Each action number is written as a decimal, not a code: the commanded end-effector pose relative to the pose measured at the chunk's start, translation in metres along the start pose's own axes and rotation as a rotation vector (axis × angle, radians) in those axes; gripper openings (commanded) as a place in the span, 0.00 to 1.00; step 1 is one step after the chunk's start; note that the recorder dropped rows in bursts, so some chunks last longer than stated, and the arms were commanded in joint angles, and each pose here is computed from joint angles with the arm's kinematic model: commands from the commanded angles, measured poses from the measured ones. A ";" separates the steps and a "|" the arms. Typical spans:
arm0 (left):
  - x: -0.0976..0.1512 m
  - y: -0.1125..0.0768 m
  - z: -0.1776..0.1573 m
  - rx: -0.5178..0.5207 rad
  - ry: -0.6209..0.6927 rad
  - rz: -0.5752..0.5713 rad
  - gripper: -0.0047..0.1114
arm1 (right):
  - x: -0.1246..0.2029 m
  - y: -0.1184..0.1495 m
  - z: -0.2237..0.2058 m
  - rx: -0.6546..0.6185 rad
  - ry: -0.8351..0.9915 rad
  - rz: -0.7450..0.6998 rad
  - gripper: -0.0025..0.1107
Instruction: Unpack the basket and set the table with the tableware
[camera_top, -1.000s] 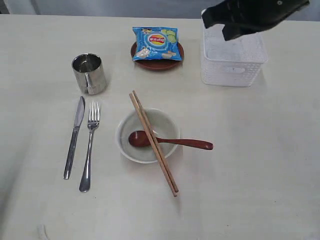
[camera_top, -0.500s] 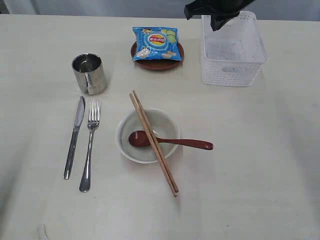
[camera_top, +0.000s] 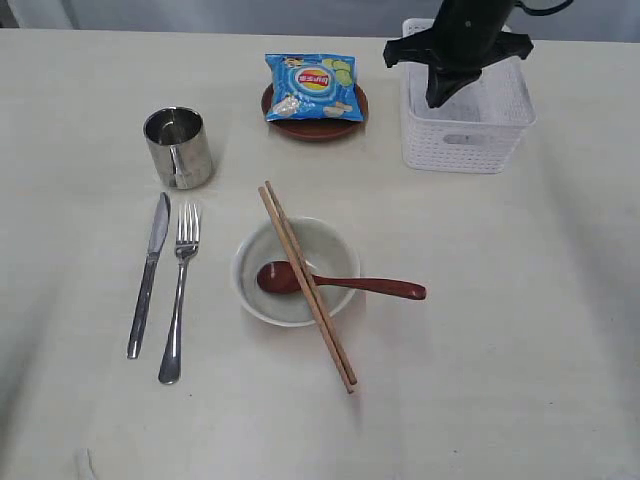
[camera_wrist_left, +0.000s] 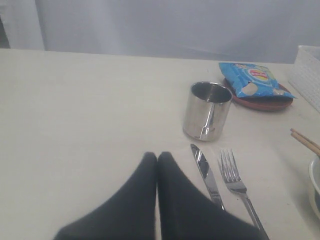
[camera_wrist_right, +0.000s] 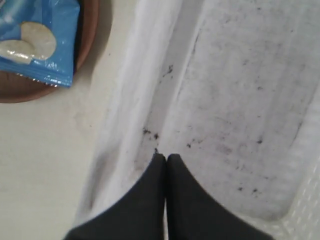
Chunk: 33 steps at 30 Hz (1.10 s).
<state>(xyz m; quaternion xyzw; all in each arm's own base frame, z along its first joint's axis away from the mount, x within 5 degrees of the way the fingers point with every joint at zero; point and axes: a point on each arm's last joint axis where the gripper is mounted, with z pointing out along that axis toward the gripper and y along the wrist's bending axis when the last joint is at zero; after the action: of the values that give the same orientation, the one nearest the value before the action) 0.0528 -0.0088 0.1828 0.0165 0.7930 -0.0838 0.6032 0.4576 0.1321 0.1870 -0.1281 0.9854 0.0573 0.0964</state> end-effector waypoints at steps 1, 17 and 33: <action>0.001 0.000 0.000 0.004 -0.002 0.005 0.04 | 0.007 -0.001 -0.006 -0.019 0.076 0.001 0.02; 0.001 0.000 0.000 0.004 -0.002 0.005 0.04 | 0.023 0.025 0.006 -0.074 0.156 -0.018 0.02; 0.001 0.000 0.000 0.004 -0.002 0.005 0.04 | 0.029 0.035 -0.023 -0.080 0.115 -0.014 0.02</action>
<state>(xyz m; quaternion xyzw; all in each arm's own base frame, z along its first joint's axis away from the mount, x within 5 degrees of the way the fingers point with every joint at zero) 0.0528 -0.0088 0.1828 0.0165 0.7930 -0.0838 0.6032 0.4196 0.1542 0.2007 -0.1436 0.9855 0.0845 0.0309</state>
